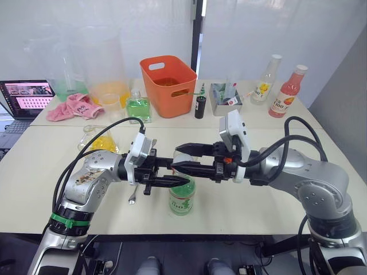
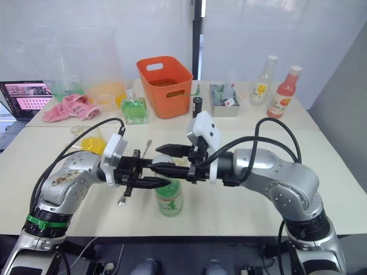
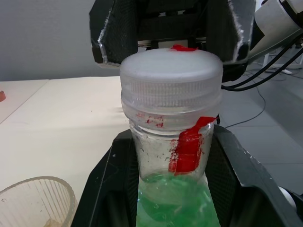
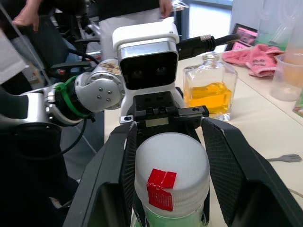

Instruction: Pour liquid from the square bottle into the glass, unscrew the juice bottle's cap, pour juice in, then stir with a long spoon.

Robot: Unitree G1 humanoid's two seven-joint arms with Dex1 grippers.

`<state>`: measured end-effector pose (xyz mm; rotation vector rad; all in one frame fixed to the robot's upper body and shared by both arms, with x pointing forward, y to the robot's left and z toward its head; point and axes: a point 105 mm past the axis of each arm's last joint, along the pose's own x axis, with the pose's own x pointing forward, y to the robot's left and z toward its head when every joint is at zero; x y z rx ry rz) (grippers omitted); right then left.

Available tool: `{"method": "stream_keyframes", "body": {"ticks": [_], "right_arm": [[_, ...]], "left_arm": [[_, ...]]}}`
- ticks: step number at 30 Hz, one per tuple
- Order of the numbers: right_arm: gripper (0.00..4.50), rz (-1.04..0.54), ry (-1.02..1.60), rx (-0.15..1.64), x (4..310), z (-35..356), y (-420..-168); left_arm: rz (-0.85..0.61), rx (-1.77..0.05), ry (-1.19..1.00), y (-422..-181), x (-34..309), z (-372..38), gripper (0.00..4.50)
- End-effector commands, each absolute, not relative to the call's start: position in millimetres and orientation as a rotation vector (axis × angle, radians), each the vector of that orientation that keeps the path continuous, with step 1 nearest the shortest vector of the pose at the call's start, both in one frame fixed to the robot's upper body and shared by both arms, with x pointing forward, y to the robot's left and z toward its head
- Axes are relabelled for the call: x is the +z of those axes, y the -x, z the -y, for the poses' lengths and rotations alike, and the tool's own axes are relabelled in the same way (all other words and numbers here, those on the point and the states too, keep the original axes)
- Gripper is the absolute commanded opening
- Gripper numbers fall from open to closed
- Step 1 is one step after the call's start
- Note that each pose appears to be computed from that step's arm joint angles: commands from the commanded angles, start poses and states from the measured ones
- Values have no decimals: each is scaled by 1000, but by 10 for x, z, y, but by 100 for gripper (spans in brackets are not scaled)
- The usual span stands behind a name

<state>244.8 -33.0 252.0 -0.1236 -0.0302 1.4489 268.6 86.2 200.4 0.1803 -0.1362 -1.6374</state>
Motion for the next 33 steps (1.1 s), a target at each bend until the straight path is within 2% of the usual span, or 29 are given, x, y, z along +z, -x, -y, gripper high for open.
{"method": "stream_keyframes", "body": {"ticks": [1,5,7,11,17,21,26,30,33], "right_arm": [[162,22,181,1731,2562,331,-2364],[162,-66,283,2001,2500,359,-2410],[162,-85,320,2072,2488,351,-2467],[162,-70,374,2089,2532,235,-2687],[162,68,325,2000,2853,271,-2675],[267,123,291,1883,2995,305,-2579],[444,151,258,1689,2931,282,-2445],[444,162,310,1496,2782,270,-2486],[444,148,272,1454,2747,295,-2453]], "left_arm": [[126,-1657,-240,-2687,2003,-893,175],[122,-1672,-257,-2684,1999,-906,175],[121,-1677,-262,-2680,1996,-911,175],[121,-1677,-270,-2682,2011,-915,175],[122,-1660,-277,-2696,2015,-935,175],[123,-1657,-274,-2701,2013,-937,175],[129,-1653,-267,-2730,2014,-909,175],[132,-1653,-262,-2729,2022,-897,175],[132,-1653,-261,-2724,2023,-890,175]]}}
